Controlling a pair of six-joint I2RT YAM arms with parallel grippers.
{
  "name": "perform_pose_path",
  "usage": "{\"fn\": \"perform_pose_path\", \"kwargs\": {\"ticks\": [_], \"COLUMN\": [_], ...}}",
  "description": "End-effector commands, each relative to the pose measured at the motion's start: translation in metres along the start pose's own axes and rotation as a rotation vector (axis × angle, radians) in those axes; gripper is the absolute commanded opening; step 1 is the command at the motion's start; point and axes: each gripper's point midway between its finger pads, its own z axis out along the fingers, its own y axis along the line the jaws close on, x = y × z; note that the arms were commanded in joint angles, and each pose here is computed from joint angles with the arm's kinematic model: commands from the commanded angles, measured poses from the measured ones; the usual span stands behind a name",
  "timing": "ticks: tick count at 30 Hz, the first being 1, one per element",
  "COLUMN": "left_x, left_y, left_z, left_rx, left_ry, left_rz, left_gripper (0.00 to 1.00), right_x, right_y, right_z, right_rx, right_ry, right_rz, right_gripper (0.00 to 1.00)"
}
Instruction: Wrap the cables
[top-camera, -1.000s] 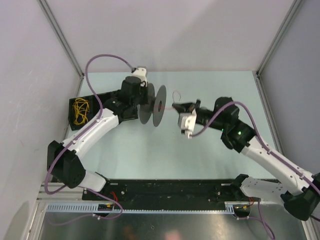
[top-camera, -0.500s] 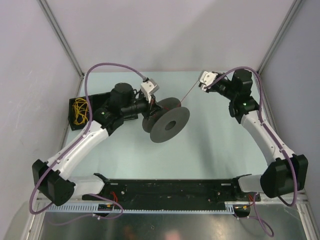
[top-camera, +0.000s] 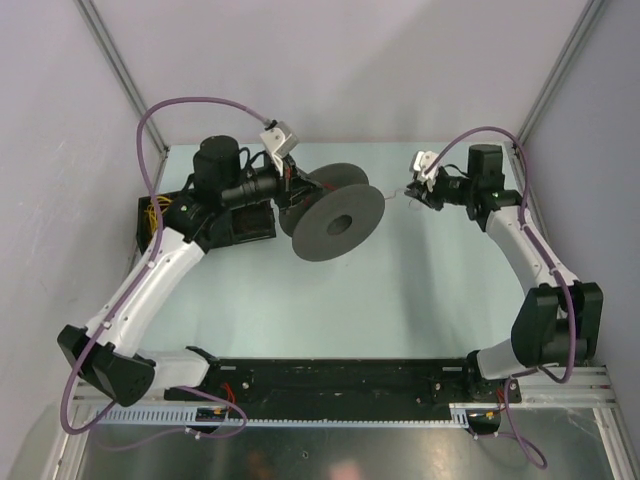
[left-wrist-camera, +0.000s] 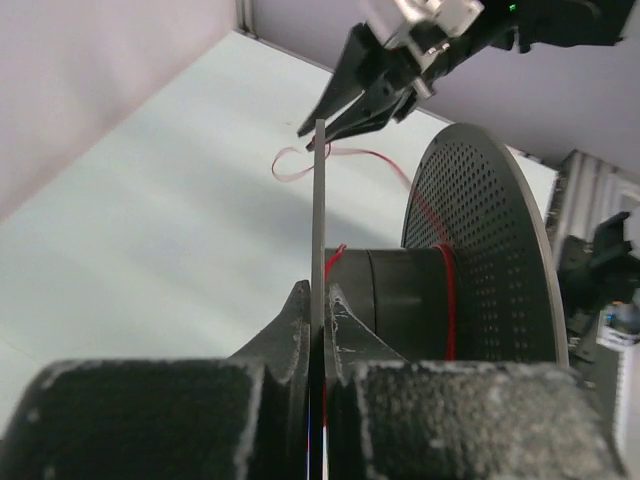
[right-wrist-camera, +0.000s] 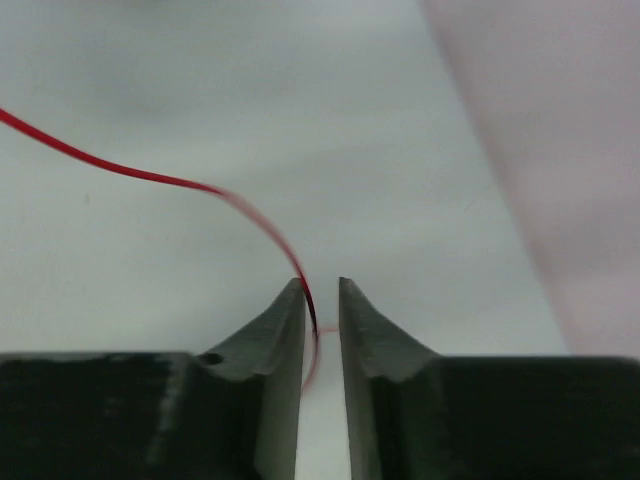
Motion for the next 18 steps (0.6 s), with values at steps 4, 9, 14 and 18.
{"fn": "perform_pose_path", "kwargs": {"ticks": [4,9,14,18], "left_x": [-0.027,-0.032,-0.032,-0.025], "left_y": [-0.01,0.004,0.005,0.007], "left_z": [-0.001,0.004,0.006,0.007], "left_rx": [0.033,-0.027,-0.005,0.008], "left_ry": [-0.039,-0.051,-0.059,-0.064], "left_rz": [-0.128,-0.216,-0.255,-0.27], "left_gripper": [0.0,0.01,0.02,0.06], "right_x": [0.037,0.015,-0.002,0.007], "right_y": [0.065,0.054,0.039,0.042], "right_z": [-0.016,-0.03,-0.049,-0.056], "right_rx": [-0.205,-0.115,0.029,0.134], "right_ry": [0.115,0.089,0.071,0.051], "right_rz": [0.337,0.371,0.415,0.544], "right_gripper": [0.67,0.79,0.87,0.97]}}
